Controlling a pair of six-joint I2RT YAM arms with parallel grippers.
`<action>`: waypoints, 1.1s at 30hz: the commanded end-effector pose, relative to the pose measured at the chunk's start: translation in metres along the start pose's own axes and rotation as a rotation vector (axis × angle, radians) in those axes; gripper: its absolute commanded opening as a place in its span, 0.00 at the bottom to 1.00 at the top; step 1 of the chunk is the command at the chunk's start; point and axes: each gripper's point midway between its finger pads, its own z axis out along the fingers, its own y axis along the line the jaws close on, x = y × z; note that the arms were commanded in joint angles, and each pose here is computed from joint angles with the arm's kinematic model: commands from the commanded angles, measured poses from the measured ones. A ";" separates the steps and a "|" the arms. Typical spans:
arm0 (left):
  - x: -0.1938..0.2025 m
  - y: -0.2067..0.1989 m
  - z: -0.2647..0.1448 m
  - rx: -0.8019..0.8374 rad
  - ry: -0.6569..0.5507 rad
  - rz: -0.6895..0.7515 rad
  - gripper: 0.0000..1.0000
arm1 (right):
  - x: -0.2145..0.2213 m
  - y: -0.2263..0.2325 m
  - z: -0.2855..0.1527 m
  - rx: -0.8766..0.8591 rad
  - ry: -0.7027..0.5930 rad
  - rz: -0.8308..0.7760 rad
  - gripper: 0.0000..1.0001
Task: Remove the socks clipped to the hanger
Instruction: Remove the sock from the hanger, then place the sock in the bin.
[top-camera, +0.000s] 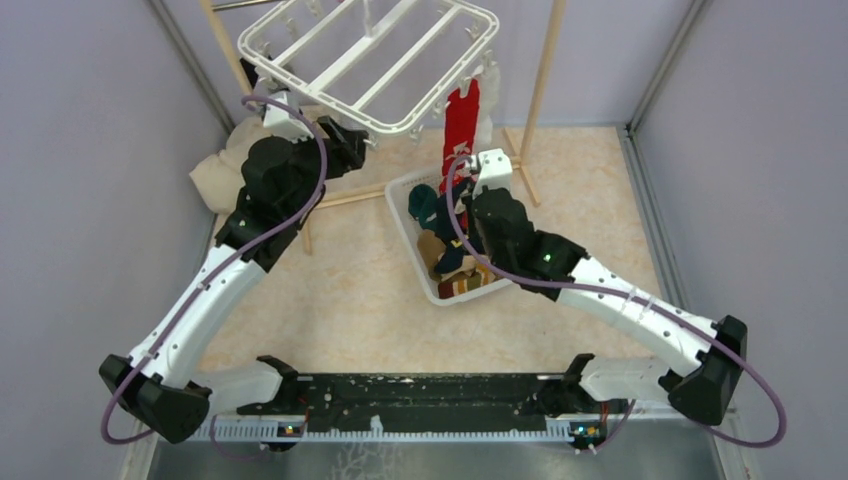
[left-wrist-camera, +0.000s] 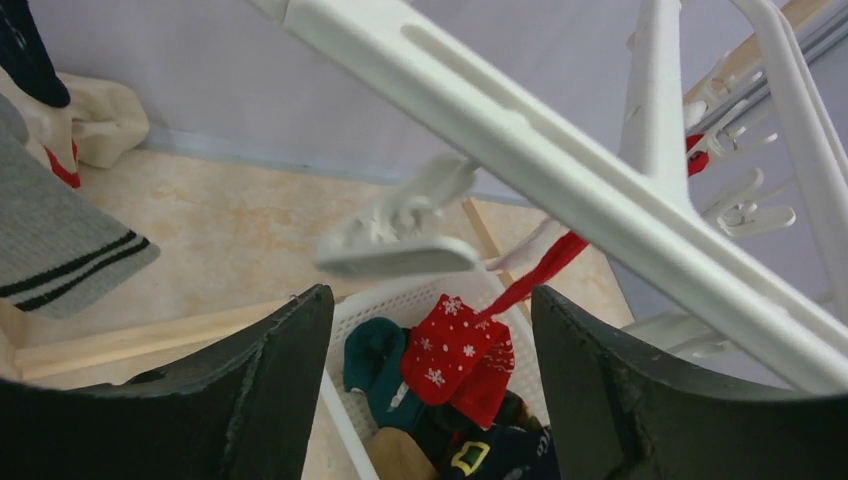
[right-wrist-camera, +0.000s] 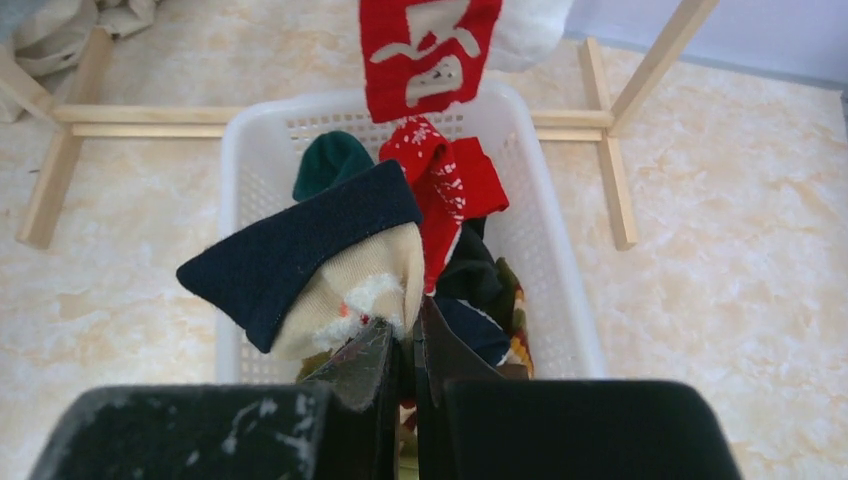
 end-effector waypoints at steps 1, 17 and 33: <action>0.018 -0.001 -0.015 0.029 0.085 0.015 0.81 | 0.004 -0.001 0.011 -0.099 0.079 0.070 0.00; 0.040 0.009 -0.091 0.074 0.218 -0.034 0.99 | 0.082 0.039 0.052 -0.274 0.355 0.189 0.28; 0.043 -0.004 -0.137 0.139 0.346 -0.101 0.99 | 0.080 0.035 0.010 -0.294 0.390 0.381 0.98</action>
